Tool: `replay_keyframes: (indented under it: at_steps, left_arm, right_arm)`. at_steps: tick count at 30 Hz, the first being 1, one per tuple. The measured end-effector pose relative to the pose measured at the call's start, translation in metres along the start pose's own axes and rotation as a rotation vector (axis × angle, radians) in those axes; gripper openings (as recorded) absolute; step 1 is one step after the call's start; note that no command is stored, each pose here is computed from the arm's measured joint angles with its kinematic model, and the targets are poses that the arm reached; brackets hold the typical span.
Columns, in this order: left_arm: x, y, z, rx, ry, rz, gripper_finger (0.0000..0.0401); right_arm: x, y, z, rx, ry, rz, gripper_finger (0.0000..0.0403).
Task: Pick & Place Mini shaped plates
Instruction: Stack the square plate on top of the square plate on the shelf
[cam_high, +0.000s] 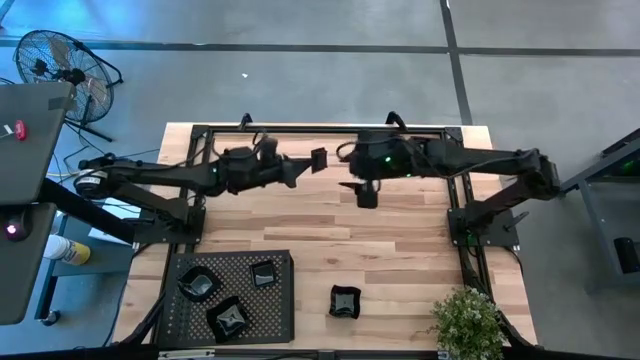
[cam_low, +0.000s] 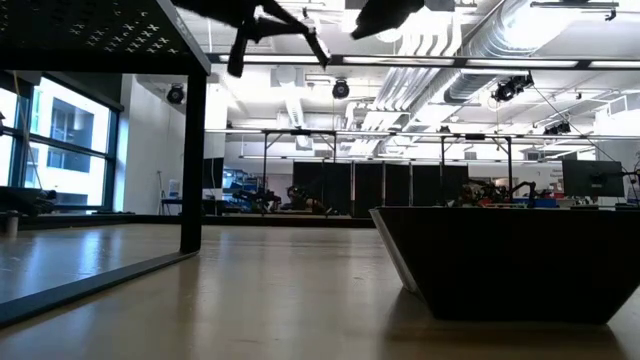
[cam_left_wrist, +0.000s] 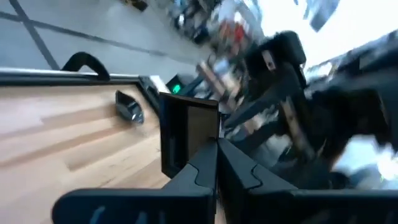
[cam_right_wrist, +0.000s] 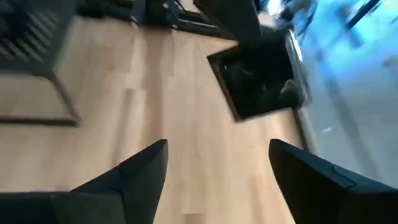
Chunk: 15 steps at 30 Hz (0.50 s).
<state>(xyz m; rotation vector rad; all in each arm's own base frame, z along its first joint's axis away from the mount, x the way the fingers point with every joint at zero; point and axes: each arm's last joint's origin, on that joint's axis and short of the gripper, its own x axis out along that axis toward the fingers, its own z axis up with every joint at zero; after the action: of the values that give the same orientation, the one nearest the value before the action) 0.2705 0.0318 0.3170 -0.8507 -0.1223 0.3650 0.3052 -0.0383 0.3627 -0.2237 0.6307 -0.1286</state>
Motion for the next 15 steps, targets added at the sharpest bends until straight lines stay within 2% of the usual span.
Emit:
replay_keyframes:
  at_steps: [4, 8, 12, 14, 15]
  left_arm:
    - [-0.002, -0.023, 0.022, 0.203, 0.163, 0.072, 0.0]
    - [-0.014, -0.051, 0.035, 0.378, 0.375, 0.166, 0.0]
    - [-0.032, -0.081, 0.036, 0.436, 0.55, 0.212, 0.0]
    - [-0.042, -0.092, 0.029, 0.451, 0.652, 0.239, 0.0]
    - [-0.046, -0.098, 0.024, 0.453, 0.702, 0.253, 0.0]
  right_arm:
    - [-0.013, -0.004, -0.011, 0.148, -0.008, 0.076, 0.0236]
    - [-0.013, 0.001, -0.033, 0.195, -0.024, 0.072, 0.0146]
    - [-0.011, 0.006, -0.056, 0.256, -0.036, 0.07, 0.0037]
    - [-0.011, 0.008, -0.065, 0.284, -0.044, 0.067, 0.0011]
    - [-0.01, 0.009, -0.068, 0.298, -0.048, 0.067, 0.0012]
